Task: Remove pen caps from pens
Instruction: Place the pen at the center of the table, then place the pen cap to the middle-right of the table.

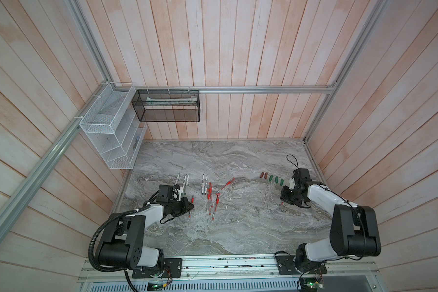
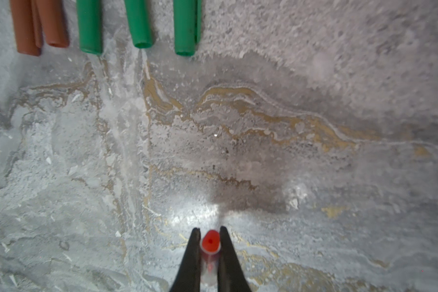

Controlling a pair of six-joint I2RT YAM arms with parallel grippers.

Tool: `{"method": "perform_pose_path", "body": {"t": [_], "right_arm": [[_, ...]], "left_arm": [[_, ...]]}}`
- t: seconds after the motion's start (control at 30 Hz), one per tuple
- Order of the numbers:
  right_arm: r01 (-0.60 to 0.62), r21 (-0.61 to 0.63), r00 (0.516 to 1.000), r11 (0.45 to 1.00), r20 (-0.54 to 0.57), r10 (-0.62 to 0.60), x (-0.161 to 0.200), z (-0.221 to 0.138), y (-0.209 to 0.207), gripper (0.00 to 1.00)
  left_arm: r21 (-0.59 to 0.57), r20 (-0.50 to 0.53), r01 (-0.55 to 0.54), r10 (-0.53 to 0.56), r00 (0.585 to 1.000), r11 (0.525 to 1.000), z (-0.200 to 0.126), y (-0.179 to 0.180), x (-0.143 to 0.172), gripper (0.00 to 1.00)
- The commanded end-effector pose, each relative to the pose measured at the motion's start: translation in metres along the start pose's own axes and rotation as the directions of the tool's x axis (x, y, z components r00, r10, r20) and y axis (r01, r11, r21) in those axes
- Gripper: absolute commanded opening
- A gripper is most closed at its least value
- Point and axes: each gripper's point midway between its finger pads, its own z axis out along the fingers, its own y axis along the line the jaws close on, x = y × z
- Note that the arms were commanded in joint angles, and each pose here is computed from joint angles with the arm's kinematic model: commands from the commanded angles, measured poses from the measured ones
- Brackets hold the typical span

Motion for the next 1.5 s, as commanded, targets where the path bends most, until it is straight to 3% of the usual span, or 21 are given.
{"method": "perform_pose_path", "body": {"t": [0.0, 0.13, 0.37, 0.97, 1.07, 1.23, 1.47], "right_arm": [[0.018, 0.021, 1.000, 1.000, 0.005, -0.018, -0.009, 0.003, -0.003, 0.00], [0.021, 0.019, 1.000, 1.000, -0.001, -0.021, -0.009, 0.008, -0.003, 0.00], [0.025, 0.035, 1.000, 0.999, -0.003, -0.025, -0.011, 0.012, -0.005, 0.01], [0.027, 0.031, 0.999, 0.999, 0.028, -0.028, -0.021, 0.002, -0.001, 0.27], [0.024, 0.017, 0.999, 1.000, 0.045, -0.025, -0.024, -0.009, 0.005, 0.30], [0.024, 0.000, 0.986, 1.000, 0.163, -0.024, -0.045, -0.047, 0.023, 0.31], [0.061, -0.137, 0.969, 0.989, 0.247, -0.025, -0.051, -0.062, 0.101, 0.33]], "left_arm": [[-0.010, 0.018, 0.004, -0.004, 1.000, 1.000, 0.000, 0.000, -0.008, 0.11], [-0.007, 0.024, 0.000, 0.000, 1.000, 1.000, -0.002, 0.000, -0.008, 0.24], [-0.010, 0.035, -0.005, 0.005, 0.999, 1.000, -0.004, -0.001, -0.009, 0.39], [0.039, 0.191, -0.118, 0.108, 0.976, 0.992, -0.033, -0.027, -0.038, 0.59], [0.023, 0.230, -0.175, 0.165, 0.959, 0.984, -0.043, -0.034, -0.048, 0.62], [0.008, 0.324, -0.260, 0.244, 0.914, 0.966, -0.062, -0.041, -0.060, 0.66], [-0.064, 0.436, -0.313, 0.309, 0.846, 0.948, -0.097, -0.039, -0.089, 0.82]]}}
